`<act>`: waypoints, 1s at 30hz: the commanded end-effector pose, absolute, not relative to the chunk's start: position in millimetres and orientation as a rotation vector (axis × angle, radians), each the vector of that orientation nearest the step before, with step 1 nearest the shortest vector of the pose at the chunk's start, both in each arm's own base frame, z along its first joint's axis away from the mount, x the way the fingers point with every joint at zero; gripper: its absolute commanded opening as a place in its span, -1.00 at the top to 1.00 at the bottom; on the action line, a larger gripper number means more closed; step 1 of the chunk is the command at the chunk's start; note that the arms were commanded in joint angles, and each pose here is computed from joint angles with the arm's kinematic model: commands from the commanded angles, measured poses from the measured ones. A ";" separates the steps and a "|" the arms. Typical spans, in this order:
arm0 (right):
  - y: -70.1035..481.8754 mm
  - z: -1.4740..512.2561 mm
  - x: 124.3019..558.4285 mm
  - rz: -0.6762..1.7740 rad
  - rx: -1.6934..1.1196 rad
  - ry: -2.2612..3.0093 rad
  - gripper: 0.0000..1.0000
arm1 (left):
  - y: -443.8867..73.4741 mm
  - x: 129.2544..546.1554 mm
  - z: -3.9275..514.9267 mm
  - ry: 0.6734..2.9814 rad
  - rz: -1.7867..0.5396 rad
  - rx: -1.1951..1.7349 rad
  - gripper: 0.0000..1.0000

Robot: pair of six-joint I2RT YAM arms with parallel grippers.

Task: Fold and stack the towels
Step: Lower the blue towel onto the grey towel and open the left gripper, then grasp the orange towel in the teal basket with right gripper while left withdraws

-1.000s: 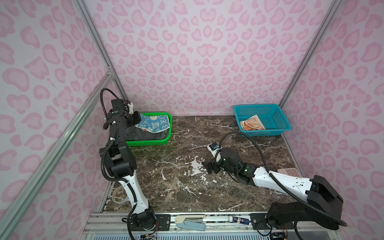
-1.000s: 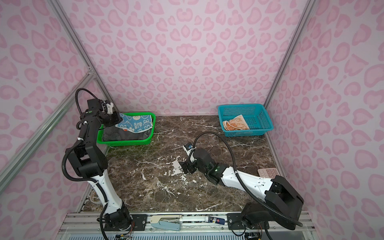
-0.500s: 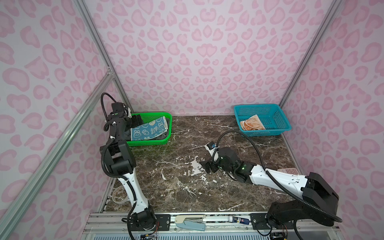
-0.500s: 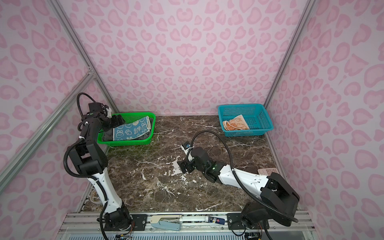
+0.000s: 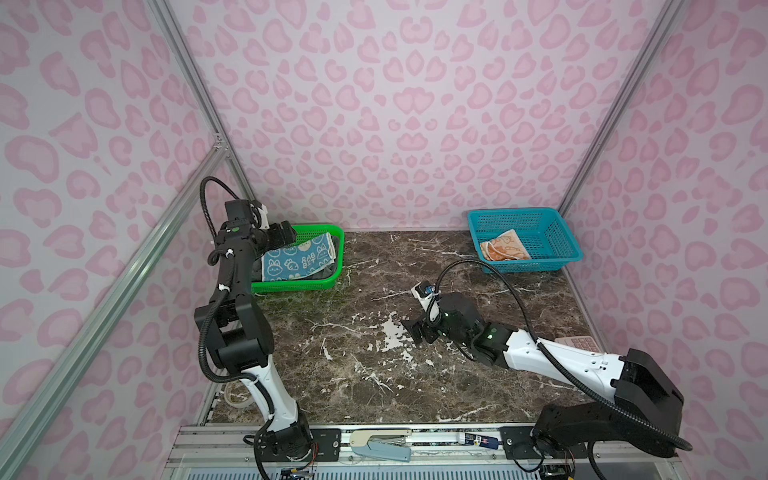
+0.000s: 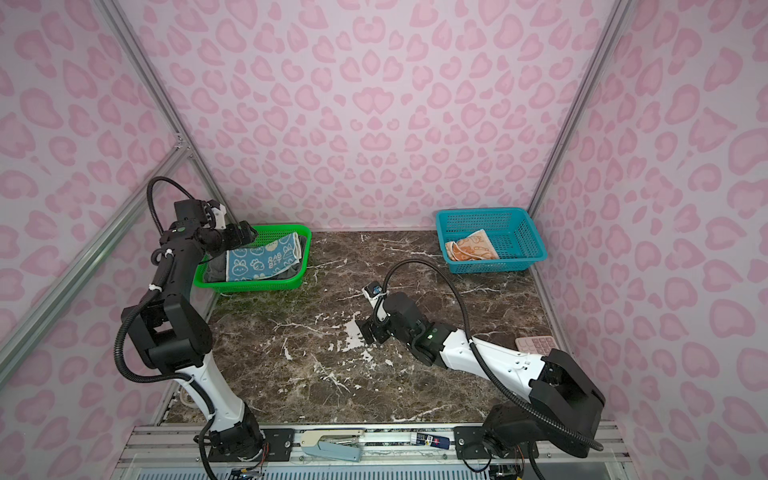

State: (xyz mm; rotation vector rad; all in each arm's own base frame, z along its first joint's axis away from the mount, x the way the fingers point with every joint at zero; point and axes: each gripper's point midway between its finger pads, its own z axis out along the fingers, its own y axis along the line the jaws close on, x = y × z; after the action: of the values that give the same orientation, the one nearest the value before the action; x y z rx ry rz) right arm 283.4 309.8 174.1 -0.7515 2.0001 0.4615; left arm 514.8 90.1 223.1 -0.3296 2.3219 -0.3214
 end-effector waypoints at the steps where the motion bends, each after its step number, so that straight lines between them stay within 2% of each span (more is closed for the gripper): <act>1: 298.0 175.0 289.8 0.365 -0.742 2.013 -0.97 | 75.1 509.1 238.7 2.276 -0.328 -0.276 -0.94; 3: 283.7 180.3 300.3 0.278 -0.676 2.029 -0.96 | 63.0 500.1 240.2 2.272 -0.330 -0.257 -0.94; 6: 264.1 186.1 315.2 0.216 -0.610 2.059 -0.78 | 42.6 485.7 239.7 2.241 -0.339 -0.250 -0.94; 11: 224.8 200.5 342.3 0.091 -0.480 2.092 -0.89 | 10.5 455.8 234.3 2.207 -0.370 -0.246 -0.94; 19: 134.3 213.7 404.8 -0.105 -0.195 2.159 -0.90 | -48.3 413.8 235.3 2.217 -0.399 -0.106 -0.94; 27: 58.9 195.3 472.9 -0.066 0.115 2.275 -0.75 | -94.7 371.1 222.1 2.225 -0.434 -0.053 -0.93; 30: 48.3 185.0 494.4 -0.048 0.145 2.303 -0.61 | -106.2 357.0 212.4 2.242 -0.473 -0.054 -0.93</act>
State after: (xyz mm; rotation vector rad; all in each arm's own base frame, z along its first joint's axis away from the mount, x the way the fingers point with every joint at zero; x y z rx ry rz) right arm 486.1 50.0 198.5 0.1152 2.2546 -0.0988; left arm 360.5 -103.3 213.0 -0.0096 2.2621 -0.4606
